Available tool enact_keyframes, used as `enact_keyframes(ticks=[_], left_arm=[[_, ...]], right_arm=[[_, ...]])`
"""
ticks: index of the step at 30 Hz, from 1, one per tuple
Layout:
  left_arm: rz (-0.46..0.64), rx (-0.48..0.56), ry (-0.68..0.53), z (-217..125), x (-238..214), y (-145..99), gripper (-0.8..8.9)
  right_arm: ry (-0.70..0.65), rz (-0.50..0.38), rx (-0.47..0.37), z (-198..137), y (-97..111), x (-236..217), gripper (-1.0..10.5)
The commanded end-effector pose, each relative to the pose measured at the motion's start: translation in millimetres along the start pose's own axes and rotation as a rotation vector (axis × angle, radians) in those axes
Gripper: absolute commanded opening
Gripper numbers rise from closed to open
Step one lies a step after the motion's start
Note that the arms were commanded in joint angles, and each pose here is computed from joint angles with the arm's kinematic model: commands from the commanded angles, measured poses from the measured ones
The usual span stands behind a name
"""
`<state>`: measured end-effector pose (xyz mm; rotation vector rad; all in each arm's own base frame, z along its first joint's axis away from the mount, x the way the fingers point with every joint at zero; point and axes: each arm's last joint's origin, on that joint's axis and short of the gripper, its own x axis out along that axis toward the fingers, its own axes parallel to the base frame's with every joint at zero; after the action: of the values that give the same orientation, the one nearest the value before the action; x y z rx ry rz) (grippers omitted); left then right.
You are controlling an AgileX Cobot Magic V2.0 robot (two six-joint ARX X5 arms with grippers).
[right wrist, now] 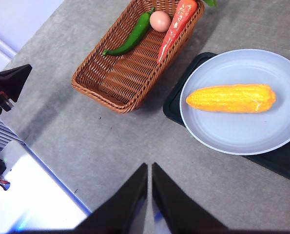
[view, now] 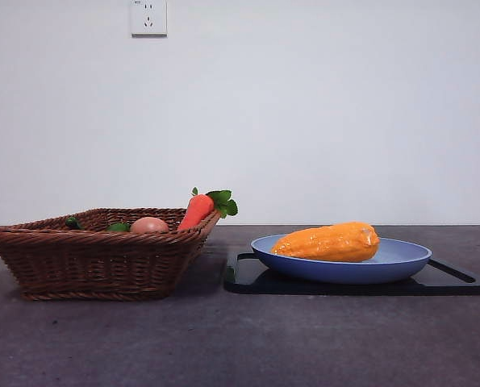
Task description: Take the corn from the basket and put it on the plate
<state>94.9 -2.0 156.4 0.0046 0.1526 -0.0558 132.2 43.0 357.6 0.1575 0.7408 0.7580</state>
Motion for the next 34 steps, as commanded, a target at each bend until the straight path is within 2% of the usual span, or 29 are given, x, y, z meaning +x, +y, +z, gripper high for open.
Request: enact_keyframes(ticks=[1, 10, 13, 16, 19, 22, 27, 34], left_arm=[[0.003, -0.007, 0.030, -9.3, 2.5, 0.3, 0.08], [0.003, -0.007, 0.031, -9.3, 2.5, 0.3, 0.08], [0.003, -0.007, 0.030, -9.3, 2.5, 0.3, 0.08], [0.003, -0.007, 0.031, -9.3, 2.5, 0.3, 0.08], [0.003, -0.007, 0.030, -9.3, 2.5, 0.3, 0.08], [0.003, -0.007, 0.030, -9.3, 2.5, 0.3, 0.08], [0.003, -0.007, 0.031, -9.3, 2.5, 0.3, 0.08], [0.003, -0.007, 0.030, -9.3, 2.5, 0.3, 0.08]], right_arm=[[-0.018, 0.005, -0.024, 5.3, 2.3, -2.1, 0.0], [-0.018, 0.005, -0.023, 5.3, 2.3, -2.1, 0.0], [-0.038, -0.002, -0.088, 5.2, 3.9, -5.0, 0.0], [-0.113, -0.090, -0.175, 8.2, 1.7, -11.9, 0.0], [-0.251, -0.212, -0.220, 10.0, -5.1, -18.0, 0.0], [-0.363, -0.257, -0.248, 1.2, -10.6, -20.0, 0.0], [-0.527, -0.354, -0.301, -33.0, -26.3, -13.4, 0.0], [-0.661, -0.507, -0.333, -91.4, -49.0, 12.8, 0.0]])
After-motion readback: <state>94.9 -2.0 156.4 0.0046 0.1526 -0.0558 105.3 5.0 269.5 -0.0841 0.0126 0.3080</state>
